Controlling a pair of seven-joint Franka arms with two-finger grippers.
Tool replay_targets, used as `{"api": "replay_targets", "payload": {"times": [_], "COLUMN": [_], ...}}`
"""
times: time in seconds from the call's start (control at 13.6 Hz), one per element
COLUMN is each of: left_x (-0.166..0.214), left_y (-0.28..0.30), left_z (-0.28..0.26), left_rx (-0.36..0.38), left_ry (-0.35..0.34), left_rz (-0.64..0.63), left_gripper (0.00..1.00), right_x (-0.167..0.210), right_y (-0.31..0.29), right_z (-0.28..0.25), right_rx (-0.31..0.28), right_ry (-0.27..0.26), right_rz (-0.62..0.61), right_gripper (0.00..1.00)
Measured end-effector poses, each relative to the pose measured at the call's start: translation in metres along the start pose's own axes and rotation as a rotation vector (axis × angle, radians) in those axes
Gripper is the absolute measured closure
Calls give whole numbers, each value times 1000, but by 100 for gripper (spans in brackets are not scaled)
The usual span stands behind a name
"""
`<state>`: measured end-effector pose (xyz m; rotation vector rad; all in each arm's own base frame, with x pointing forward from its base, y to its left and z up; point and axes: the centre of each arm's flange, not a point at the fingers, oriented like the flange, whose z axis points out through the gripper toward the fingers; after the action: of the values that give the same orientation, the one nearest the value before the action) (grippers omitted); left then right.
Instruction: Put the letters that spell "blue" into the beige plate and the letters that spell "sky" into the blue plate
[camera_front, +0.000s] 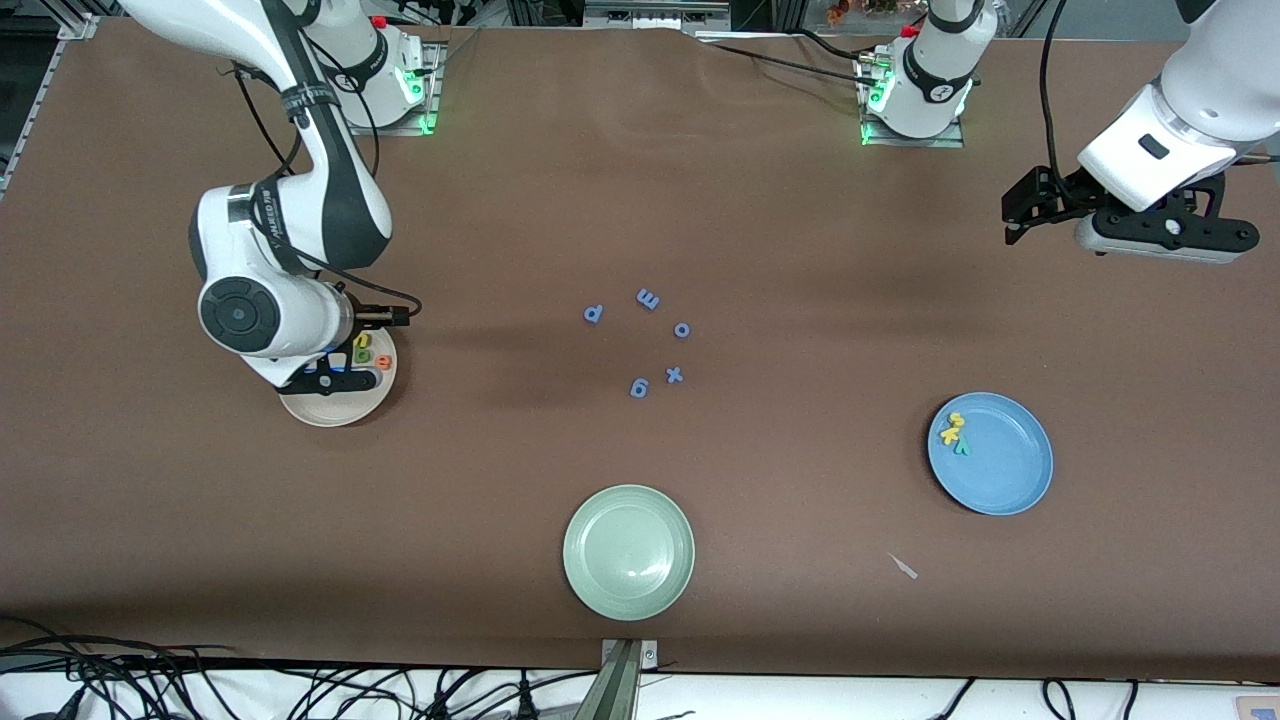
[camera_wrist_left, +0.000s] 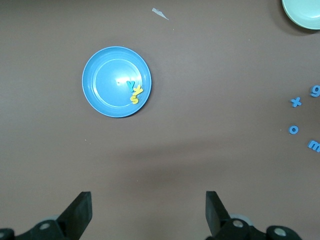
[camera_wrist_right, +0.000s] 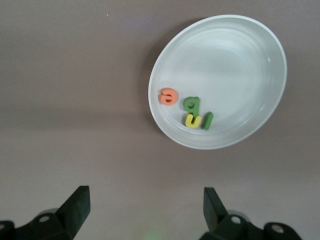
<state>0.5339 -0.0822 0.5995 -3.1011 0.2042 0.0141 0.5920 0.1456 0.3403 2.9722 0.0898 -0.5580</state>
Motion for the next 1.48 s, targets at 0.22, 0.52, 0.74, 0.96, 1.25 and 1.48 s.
{"api": "replay_targets", "payload": {"times": [0.22, 0.52, 0.74, 0.96, 1.25, 1.48], "left_x": [0, 0, 0, 0, 0, 0], "left_y": [0, 0, 0, 0, 0, 0], "left_z": [0, 0, -1, -1, -1, -1], "left_rx": [0, 0, 0, 0, 0, 0], "left_ry": [0, 1, 1, 2, 2, 2], "left_rz": [0, 0, 0, 0, 0, 0], "left_gripper": [0, 0, 0, 0, 0, 0], "right_x": [-8, -28, -66, -109, -148, -154], "right_y": [5, 36, 80, 105, 149, 169], "right_z": [-23, -68, -120, -158, -185, -192], "right_rx": [1, 66, 113, 132, 155, 156], "right_ry": [-23, 36, 106, 135, 128, 141], "right_rz": [5, 25, 63, 89, 151, 103], "right_gripper": [0, 0, 0, 0, 0, 0]}}
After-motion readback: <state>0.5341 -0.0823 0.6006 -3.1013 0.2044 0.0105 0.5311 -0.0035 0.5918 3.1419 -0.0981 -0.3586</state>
